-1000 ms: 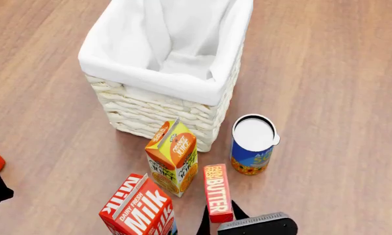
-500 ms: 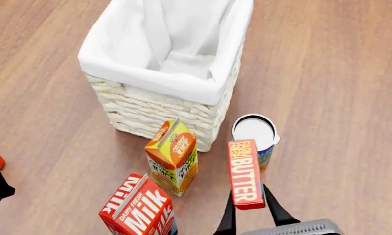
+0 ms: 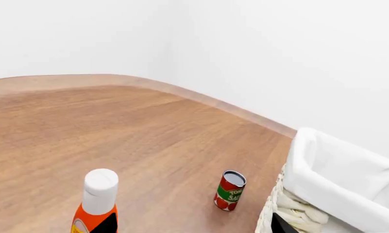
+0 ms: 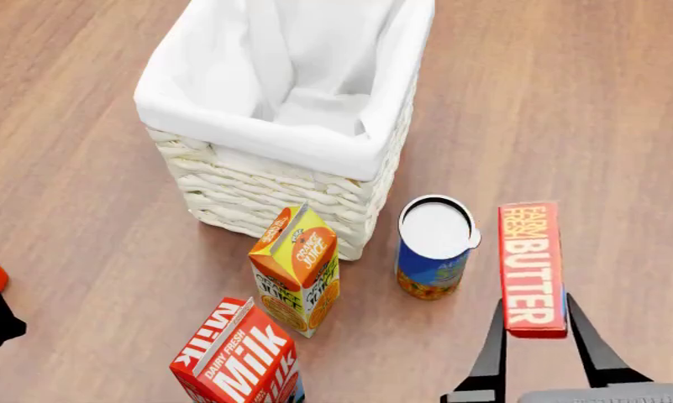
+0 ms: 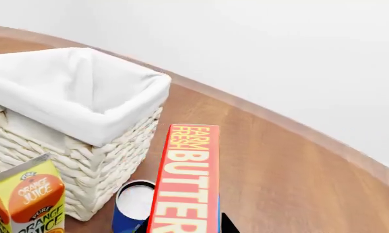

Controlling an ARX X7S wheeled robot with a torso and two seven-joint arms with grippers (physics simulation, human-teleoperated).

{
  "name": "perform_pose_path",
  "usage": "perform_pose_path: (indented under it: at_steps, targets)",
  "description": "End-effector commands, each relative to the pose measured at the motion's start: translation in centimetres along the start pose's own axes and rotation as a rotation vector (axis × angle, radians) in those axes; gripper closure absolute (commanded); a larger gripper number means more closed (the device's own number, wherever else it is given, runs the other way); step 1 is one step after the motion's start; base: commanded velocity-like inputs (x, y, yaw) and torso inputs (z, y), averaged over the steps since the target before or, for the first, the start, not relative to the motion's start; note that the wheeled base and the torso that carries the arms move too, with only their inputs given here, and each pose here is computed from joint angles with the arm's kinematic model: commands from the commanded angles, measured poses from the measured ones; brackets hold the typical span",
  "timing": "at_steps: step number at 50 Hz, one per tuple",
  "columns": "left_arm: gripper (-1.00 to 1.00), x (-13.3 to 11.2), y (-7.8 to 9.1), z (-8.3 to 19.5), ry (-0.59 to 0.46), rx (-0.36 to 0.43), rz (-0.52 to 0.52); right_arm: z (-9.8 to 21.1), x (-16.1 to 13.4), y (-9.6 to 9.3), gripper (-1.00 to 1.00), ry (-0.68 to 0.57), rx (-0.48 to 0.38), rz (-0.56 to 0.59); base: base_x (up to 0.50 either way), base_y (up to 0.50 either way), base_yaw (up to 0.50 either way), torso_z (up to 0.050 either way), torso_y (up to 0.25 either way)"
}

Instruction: Pick up the butter and put it in the basket.

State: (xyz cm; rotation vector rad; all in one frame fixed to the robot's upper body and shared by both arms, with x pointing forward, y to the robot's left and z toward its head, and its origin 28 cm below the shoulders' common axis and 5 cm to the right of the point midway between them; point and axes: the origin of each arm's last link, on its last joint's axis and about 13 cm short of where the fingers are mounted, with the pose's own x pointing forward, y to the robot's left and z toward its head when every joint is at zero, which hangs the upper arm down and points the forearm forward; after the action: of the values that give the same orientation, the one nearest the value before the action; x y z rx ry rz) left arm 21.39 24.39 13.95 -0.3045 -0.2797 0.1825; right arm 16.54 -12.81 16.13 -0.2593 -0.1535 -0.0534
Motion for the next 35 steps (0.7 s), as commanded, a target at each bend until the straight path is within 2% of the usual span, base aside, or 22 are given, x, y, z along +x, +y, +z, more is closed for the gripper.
perform_pose_path:
  at_steps: [1,16,35]
  targets:
    - [-1.0,0.0,0.0,0.1,-0.002,0.0,0.002,1.4,0.5,-2.6,1.0,-0.024,-0.066,-0.102,0.0,0.0,0.0,0.0,0.0]
    - [-1.0,0.2,0.1,0.0,-0.005,-0.005,0.002,2.0,3.5,-4.7,1.0,0.047,-0.073,-0.104,0.0,0.0,0.0,0.001,0.001]
    - [-1.0,0.3,0.1,-0.2,0.001,-0.007,0.002,6.2,8.4,-7.2,1.0,0.054,-0.116,-0.127,0.0,0.0,0.0,0.0,0.001]
